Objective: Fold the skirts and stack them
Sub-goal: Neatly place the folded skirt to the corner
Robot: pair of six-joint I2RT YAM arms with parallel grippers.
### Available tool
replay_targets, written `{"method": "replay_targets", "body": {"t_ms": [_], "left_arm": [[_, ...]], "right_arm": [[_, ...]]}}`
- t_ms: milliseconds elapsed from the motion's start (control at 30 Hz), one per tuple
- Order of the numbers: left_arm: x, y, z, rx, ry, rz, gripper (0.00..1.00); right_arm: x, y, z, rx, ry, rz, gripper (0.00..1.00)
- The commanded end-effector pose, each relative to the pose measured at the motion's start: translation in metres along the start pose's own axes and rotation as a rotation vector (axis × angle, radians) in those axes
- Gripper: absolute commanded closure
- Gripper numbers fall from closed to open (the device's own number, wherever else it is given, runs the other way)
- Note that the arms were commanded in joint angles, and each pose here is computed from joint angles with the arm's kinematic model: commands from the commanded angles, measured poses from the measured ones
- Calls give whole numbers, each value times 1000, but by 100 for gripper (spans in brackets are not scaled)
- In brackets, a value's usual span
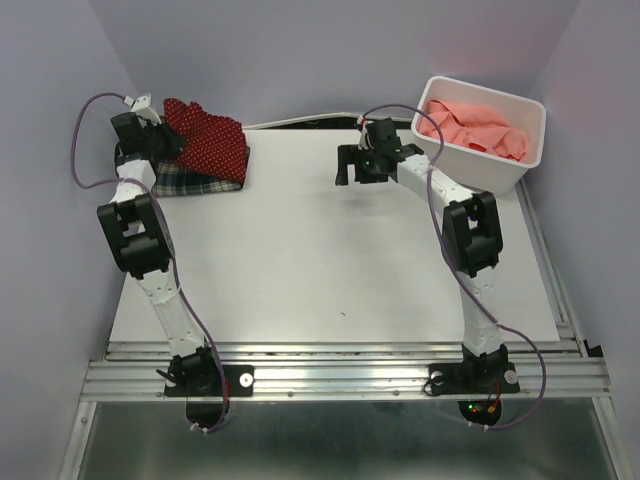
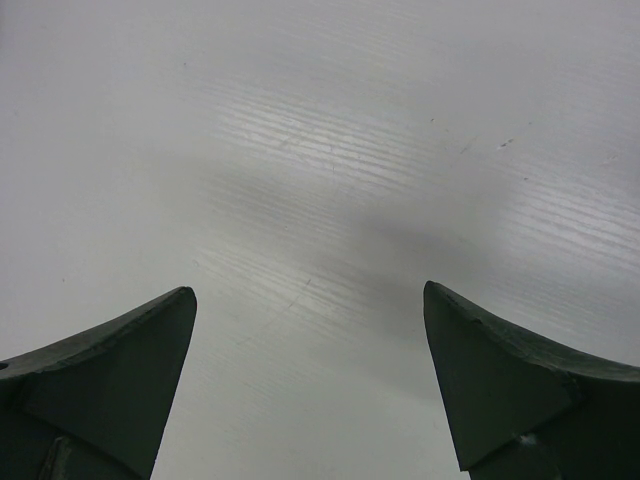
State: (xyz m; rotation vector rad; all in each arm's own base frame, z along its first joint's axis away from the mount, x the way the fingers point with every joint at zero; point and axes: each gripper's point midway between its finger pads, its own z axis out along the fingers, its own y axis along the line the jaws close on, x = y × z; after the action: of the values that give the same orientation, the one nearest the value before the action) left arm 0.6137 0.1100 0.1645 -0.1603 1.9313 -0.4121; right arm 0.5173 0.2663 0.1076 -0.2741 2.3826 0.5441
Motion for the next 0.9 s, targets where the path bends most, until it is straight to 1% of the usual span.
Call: {"method": "replay_targets", "body": {"t_ms": [0, 33, 100, 167, 200, 267, 300, 400, 433, 500, 533, 600, 633, 667, 700, 733, 867], "left_arm": [[-32, 29, -14, -77, -93, 15, 100], [-31, 32, -12, -86, -90, 10, 100], [-20, 39, -7, -101, -65, -5, 97], [-20, 47, -5, -135, -67, -2, 93], [-12, 52, -1, -148, -48, -6, 89], [-11, 62, 0, -194, -45, 7, 84], [-10, 66, 0, -211, -37, 11, 75], [-9, 77, -2, -272, -35, 20, 65], [-12, 76, -4, -280, -39, 27, 61], [-17, 81, -9, -316, -48, 44, 57], [-25, 79, -14, -329, -59, 52, 51], [-38, 81, -22, -369, -71, 85, 49], [-40, 80, -26, -383, -65, 94, 38], [-45, 82, -32, -417, -72, 102, 33], [-53, 79, -40, -434, -76, 117, 24], [-54, 80, -45, -454, -73, 138, 11], [-66, 77, -74, -517, -87, 186, 9]], "right_arm": [[-19, 5, -6, -14, -48, -14, 0], [-21, 4, -6, -11, -53, -15, 0], [-22, 4, -8, -5, -56, -20, 0], [-23, 3, -9, -2, -59, -28, 0], [-22, 2, -9, 2, -55, -28, 0], [-21, 1, -10, 9, -51, -36, 0], [-23, 2, -11, 9, -54, -37, 0], [-23, 1, -12, 11, -51, -39, 0], [-24, 2, -13, 11, -56, -38, 0], [-26, 2, -15, 13, -61, -44, 0], [-29, 3, -18, 15, -67, -51, 0], [-31, 0, -22, 33, -74, -62, 0], [-35, 0, -27, 38, -85, -69, 0], [-36, 0, -30, 44, -89, -74, 0], [-35, -2, -32, 56, -90, -78, 0], [-36, -2, -35, 60, -94, -81, 0], [-46, -4, -52, 75, -126, -80, 0]]}}
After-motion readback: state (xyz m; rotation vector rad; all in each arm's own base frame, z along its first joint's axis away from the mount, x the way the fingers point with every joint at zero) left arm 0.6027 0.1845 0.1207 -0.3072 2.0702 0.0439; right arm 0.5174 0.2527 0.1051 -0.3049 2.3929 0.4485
